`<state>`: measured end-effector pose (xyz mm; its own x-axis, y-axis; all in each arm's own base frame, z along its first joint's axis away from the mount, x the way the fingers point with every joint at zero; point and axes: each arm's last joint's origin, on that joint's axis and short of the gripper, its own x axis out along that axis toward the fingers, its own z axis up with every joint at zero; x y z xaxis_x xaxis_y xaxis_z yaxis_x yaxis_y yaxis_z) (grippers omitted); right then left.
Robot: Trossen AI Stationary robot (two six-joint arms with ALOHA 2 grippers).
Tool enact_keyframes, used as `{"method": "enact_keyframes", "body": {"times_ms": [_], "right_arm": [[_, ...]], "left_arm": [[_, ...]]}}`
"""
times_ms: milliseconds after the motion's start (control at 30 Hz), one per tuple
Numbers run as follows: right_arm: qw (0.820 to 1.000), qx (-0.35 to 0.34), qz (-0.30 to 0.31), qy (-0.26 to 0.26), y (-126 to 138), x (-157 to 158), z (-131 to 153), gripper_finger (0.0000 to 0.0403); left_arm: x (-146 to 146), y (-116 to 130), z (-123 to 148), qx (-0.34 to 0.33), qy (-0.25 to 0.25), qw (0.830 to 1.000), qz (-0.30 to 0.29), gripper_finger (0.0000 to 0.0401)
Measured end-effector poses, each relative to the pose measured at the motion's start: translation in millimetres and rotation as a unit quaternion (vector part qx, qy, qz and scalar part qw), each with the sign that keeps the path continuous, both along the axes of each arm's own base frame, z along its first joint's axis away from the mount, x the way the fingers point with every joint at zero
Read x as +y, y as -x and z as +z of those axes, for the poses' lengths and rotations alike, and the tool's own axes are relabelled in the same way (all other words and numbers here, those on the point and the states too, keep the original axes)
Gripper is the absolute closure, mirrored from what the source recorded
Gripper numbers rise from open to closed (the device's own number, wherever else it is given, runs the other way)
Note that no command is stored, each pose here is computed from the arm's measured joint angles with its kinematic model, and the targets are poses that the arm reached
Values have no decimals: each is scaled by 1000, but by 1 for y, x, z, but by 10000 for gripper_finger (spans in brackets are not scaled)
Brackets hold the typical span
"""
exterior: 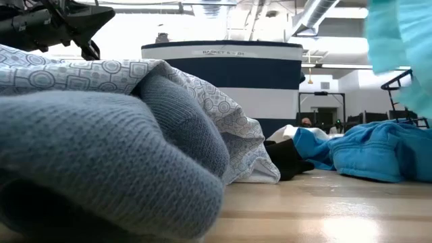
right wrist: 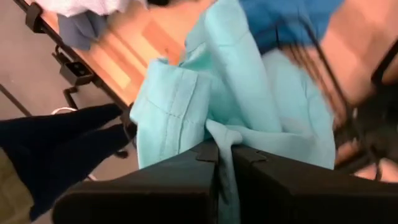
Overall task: Pick & Place Cloths
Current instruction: Put the light blue shorts into the wire basket
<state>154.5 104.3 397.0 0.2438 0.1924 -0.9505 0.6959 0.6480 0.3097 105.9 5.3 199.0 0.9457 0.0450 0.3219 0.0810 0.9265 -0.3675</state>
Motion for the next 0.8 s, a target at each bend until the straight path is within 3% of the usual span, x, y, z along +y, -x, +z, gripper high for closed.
{"method": "enact_keyframes", "body": {"times_ms": [133, 267, 467, 800], "right_arm": [[999, 38, -14, -22, 13, 13, -8, 402], [991, 126, -18, -38, 21, 28, -31, 402], [969, 243, -36, -1, 30, 49, -82, 403], [980, 188, -45, 45, -6, 60, -148, 403]], "left_arm": [[0, 0, 0, 0, 0, 1000, 0, 398], [0, 0, 0, 0, 0, 1000, 0, 398], [0, 0, 0, 2, 0, 1000, 0, 398], [0, 0, 0, 2, 0, 1000, 2, 398]]}}
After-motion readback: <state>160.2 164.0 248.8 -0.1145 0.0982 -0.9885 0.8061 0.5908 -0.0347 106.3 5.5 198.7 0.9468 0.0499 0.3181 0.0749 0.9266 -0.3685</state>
